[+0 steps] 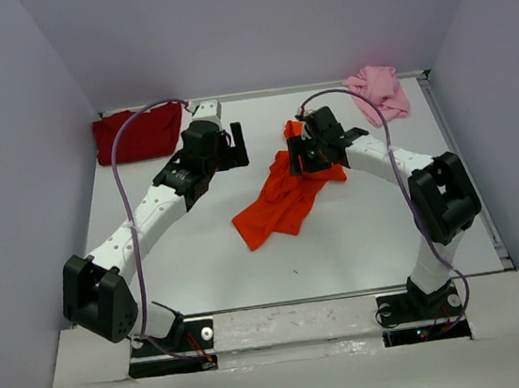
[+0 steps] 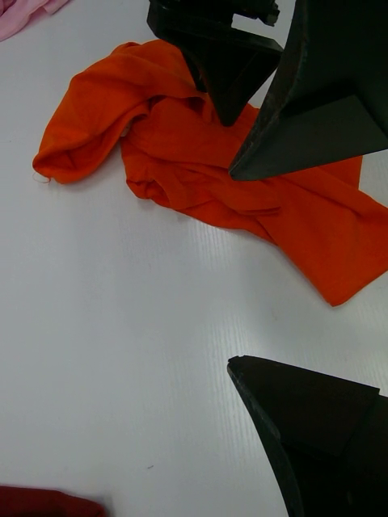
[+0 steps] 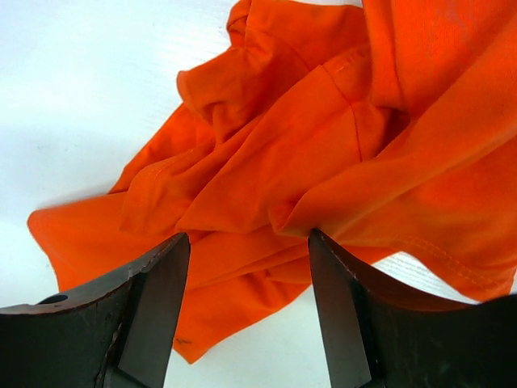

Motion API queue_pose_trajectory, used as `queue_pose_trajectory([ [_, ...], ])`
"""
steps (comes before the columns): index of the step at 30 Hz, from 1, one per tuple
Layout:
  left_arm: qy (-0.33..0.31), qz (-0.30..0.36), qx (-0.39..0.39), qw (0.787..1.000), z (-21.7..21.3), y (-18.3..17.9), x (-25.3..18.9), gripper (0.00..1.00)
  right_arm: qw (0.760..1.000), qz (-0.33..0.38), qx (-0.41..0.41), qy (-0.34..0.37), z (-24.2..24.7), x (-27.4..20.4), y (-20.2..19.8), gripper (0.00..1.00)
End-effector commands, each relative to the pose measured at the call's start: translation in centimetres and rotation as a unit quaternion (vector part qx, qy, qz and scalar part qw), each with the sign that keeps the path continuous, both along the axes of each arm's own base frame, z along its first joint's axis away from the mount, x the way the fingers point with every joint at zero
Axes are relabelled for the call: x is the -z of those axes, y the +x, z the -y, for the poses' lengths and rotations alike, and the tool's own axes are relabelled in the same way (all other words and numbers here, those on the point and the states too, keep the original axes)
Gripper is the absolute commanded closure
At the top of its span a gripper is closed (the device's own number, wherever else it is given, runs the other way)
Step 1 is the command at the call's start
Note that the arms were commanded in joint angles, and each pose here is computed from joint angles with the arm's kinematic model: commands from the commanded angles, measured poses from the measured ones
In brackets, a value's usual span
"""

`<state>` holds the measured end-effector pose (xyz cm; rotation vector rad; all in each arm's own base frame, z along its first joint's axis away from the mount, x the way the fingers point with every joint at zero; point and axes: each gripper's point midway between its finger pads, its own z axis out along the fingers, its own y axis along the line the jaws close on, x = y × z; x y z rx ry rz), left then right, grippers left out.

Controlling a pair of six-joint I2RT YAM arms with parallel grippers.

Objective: Fold and stack the t-shirts
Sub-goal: Flatten out the tshirt

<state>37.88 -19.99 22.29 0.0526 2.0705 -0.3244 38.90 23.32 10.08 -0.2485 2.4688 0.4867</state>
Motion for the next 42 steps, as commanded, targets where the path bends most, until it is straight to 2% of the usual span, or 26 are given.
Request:
queue_pose_trajectory([
  [1,-0.009,0.018,0.010,1.000,0.5,0.0,-0.9,0.01,0.999,0.026,0.007,-0.021,-0.1,-0.5,1.9,0.34],
  [7,-0.009,0.021,0.010,1.000,0.5,0.0,-1.1,0.01,0.996,0.035,0.045,-0.073,1.8,0.7,3.1,0.35],
  [14,-0.010,0.023,0.011,1.000,0.5,0.0,-1.2,0.01,0.993,0.038,0.063,-0.092,2.6,0.8,3.5,0.39],
  [17,-0.009,0.023,0.012,1.000,0.5,-0.1,-1.2,0.01,0.993,0.040,0.061,-0.091,2.2,0.6,3.4,0.50],
  [19,-0.009,0.023,0.011,1.000,0.5,0.0,-1.2,0.01,0.993,0.043,0.061,-0.089,2.2,0.2,3.3,0.63],
  [20,-0.009,0.024,0.011,1.000,0.5,0.0,-1.3,0.01,0.993,0.045,0.062,-0.089,2.3,0.0,3.3,0.74],
  [24,-0.009,0.023,0.010,1.000,0.5,0.0,-1.2,0.01,0.992,0.054,0.066,-0.096,2.7,-0.6,3.4,0.93],
  [26,-0.009,0.023,0.010,1.000,0.5,0.0,-1.2,0.01,0.991,0.055,0.069,-0.101,3.0,-0.8,3.3,1.00],
  [29,-0.009,0.023,0.009,1.000,0.4,0.0,-1.2,0.01,0.991,0.058,0.070,-0.100,3.2,-1.6,3.1,1.00],
  [32,-0.008,0.021,0.008,1.000,0.4,0.0,-1.0,0.01,0.991,0.077,0.069,-0.088,3.3,-4.4,2.8,1.00],
  [40,-0.009,0.020,0.007,1.000,0.4,0.0,-1.0,0.01,0.974,0.206,0.083,-0.032,4.3,-20.4,2.1,1.00],
  [42,-0.008,0.020,0.007,1.000,0.5,0.0,-0.9,0.01,0.970,0.225,0.087,-0.029,4.9,-23.1,1.4,1.00],
])
